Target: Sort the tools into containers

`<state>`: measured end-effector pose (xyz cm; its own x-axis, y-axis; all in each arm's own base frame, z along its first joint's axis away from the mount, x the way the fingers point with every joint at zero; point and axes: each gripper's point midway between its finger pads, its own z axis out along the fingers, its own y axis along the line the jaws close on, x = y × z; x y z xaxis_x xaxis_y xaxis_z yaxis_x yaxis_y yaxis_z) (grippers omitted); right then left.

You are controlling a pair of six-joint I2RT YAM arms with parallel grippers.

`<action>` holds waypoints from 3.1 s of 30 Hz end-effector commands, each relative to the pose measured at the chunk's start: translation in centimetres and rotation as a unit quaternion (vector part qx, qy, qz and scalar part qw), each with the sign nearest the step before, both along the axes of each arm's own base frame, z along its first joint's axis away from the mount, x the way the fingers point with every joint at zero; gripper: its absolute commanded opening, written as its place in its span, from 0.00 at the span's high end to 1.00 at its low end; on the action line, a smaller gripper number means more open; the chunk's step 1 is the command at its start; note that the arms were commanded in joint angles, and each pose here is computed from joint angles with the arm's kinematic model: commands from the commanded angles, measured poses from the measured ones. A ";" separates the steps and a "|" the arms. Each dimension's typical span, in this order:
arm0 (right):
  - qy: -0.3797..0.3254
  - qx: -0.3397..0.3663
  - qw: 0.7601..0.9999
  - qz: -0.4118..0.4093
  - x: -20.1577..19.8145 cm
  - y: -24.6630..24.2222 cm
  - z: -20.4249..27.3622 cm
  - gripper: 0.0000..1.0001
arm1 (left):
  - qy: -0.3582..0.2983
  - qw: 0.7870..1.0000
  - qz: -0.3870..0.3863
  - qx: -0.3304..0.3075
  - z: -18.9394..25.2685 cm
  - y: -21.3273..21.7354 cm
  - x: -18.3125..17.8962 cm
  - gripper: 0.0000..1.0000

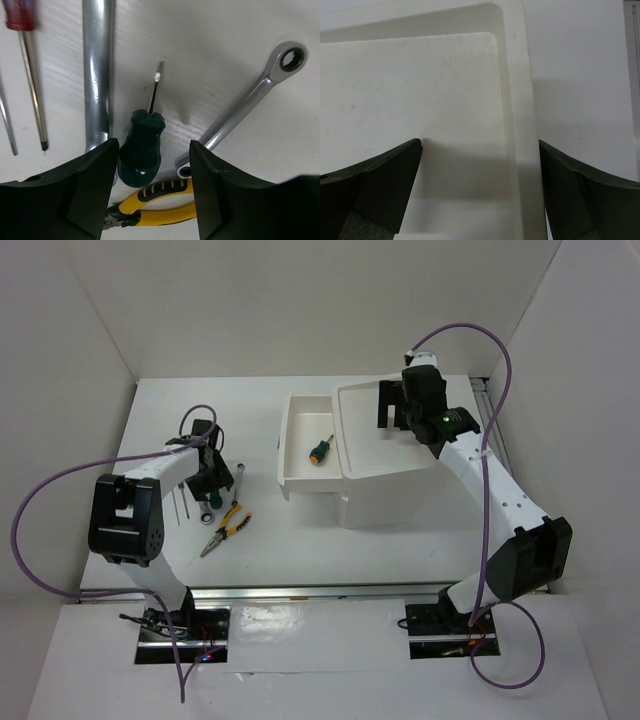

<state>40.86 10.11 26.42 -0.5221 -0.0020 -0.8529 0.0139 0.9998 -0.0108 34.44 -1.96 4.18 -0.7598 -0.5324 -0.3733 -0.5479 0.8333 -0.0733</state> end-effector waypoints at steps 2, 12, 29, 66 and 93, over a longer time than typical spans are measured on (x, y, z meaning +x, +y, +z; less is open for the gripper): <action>0.005 -0.020 1.000 -0.008 -0.3 -0.5 -0.3 0.01 | 0.031 0.999 -0.008 0.003 -2.2 -1.3 -1.0 0.31; -0.010 -0.020 1.000 -0.017 -0.7 -1.0 0.9 0.01 | 0.051 0.998 0.011 0.039 -1.6 -0.3 -1.5 1.00; -0.006 -0.032 0.999 -0.039 -1.0 -1.9 0.2 0.01 | -0.351 0.897 -0.237 -0.128 30.9 -20.9 1.0 1.00; 0.026 -0.055 0.998 -0.035 -0.1 -1.7 -1.7 0.01 | -0.296 0.923 -0.243 -0.034 18.2 -18.6 7.6 1.00; 0.050 -0.040 0.997 -0.048 -0.9 -1.7 -2.0 0.01 | -0.192 0.924 -0.253 -0.213 15.3 -34.2 -3.4 1.00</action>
